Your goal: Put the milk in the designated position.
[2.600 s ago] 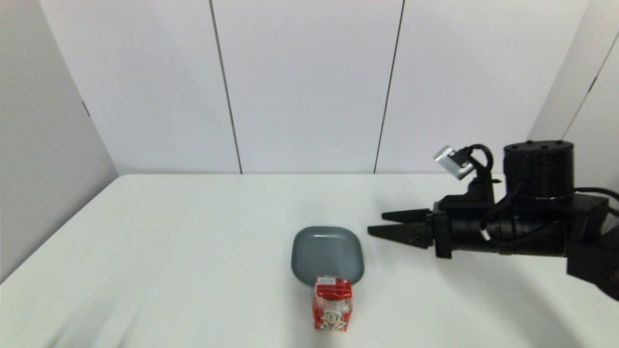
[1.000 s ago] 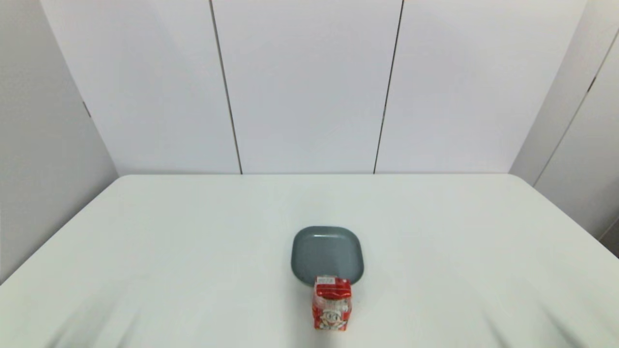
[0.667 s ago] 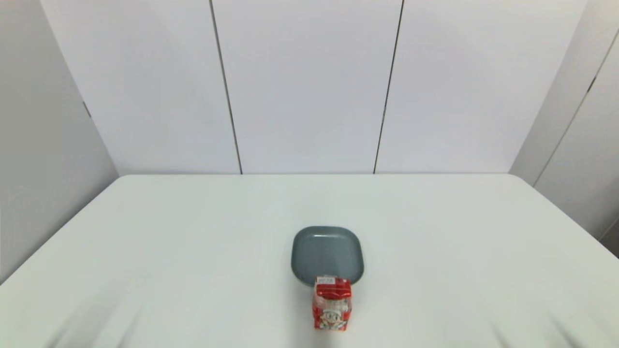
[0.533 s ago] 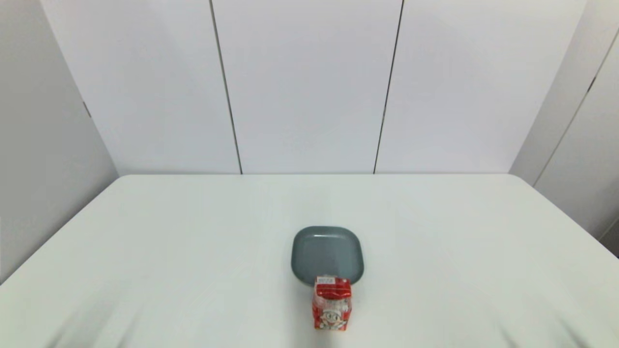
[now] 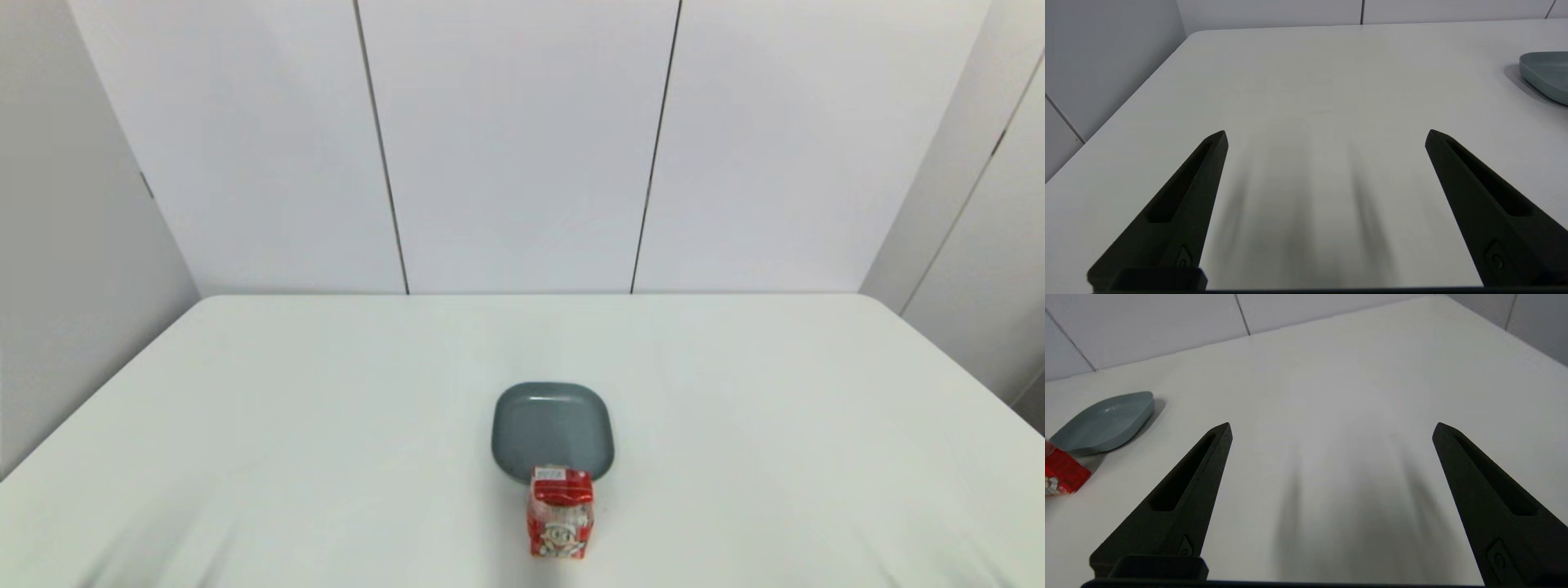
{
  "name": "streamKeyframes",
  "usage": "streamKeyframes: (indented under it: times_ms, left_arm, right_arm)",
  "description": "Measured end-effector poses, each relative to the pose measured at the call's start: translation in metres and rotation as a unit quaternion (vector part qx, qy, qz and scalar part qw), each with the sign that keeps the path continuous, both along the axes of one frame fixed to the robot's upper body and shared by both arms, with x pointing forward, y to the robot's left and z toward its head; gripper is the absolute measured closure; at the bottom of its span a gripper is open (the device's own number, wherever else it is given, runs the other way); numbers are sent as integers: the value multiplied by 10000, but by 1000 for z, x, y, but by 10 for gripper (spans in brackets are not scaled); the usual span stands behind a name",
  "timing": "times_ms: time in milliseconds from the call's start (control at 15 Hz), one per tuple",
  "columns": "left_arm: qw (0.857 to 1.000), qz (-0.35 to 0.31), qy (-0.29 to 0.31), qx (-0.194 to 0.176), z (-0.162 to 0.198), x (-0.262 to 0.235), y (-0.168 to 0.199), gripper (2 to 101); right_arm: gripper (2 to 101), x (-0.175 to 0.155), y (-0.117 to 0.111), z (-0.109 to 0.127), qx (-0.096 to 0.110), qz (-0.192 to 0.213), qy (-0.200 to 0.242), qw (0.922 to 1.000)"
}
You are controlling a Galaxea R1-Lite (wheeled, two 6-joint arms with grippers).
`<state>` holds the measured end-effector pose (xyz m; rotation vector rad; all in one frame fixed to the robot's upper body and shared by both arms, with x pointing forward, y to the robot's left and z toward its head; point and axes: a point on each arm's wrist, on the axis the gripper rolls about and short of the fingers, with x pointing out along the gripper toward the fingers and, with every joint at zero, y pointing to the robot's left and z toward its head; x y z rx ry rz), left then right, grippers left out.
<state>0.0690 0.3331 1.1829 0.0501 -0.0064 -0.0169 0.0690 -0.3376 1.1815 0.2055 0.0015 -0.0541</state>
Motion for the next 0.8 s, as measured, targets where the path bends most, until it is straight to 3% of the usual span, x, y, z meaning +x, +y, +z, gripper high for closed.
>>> streamKeyframes:
  times_ms: [800]
  left_arm:
    - [10000,0,-3,0,0,0,0,53]
  right_arm:
    - [52,0,0,0,38,-31,8,10000]
